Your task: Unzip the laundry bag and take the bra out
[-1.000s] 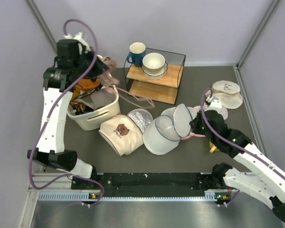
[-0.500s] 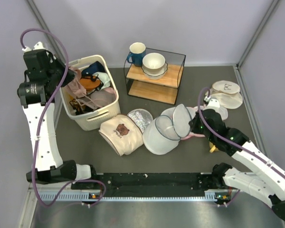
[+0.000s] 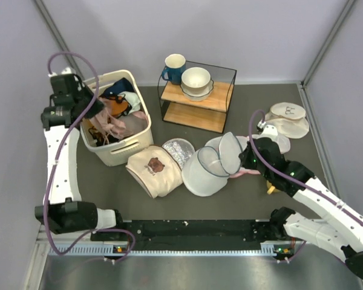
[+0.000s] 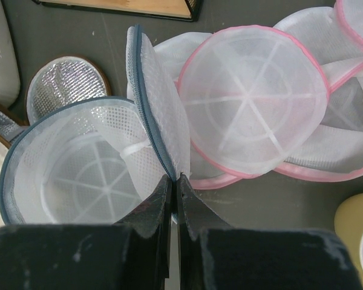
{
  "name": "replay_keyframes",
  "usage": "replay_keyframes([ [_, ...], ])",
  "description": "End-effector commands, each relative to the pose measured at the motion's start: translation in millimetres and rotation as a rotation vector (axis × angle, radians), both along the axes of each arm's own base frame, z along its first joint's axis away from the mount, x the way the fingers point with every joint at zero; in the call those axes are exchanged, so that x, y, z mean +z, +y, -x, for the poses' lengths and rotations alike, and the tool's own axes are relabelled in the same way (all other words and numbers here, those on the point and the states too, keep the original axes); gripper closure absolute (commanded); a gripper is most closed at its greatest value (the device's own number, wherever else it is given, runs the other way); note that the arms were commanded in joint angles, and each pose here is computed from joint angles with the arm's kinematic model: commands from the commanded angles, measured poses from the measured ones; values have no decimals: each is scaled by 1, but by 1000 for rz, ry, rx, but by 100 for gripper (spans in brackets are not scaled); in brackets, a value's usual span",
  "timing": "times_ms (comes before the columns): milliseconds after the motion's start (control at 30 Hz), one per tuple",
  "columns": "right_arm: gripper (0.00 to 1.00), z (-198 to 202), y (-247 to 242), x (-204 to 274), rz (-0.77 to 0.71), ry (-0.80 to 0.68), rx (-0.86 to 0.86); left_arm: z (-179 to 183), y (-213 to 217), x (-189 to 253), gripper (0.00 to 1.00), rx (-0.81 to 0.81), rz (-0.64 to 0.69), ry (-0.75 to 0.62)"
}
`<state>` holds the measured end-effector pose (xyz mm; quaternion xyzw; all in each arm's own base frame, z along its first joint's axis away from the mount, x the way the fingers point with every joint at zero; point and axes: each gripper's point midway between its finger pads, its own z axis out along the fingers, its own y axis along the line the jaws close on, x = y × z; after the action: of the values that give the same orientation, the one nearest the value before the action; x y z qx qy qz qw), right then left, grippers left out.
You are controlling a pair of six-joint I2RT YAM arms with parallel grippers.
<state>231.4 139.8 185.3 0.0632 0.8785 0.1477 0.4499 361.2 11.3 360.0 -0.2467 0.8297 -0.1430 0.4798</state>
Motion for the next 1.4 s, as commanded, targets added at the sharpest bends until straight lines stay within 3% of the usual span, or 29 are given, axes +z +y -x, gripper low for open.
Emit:
replay_keyframes([
  [0, 100, -8, 4, 23, -49, -62, -5, -13, 11, -65, 100, 60, 9, 83],
  [233, 100, -9, 9, 22, -50, -45, 4, -21, 27, -186, 100, 149, 4, 342],
  [367, 100, -9, 6, 33, -51, -73, 5, -20, 13, -202, 100, 87, 59, 382],
  [500, 100, -8, 1, 45, -60, -95, -10, -13, 12, -158, 65, 75, 25, 267],
  [533, 100, -8, 1, 49, -63, -102, -12, -13, 13, -130, 42, 73, 9, 202],
  [667, 100, -8, -1, 64, -72, -127, -15, 0, 8, -73, 1, 28, -48, 112],
  [933, 100, -11, -2, 123, -92, -233, 8, 28, -12, 4, 1, -50, -80, -64],
  [1167, 100, 17, 12, 110, -131, -128, 139, 39, -24, 25, 1, -114, -74, -106],
  [1367, 100, 40, 6, 132, -158, -144, 201, 43, -12, 30, 1, -65, -125, -115],
])
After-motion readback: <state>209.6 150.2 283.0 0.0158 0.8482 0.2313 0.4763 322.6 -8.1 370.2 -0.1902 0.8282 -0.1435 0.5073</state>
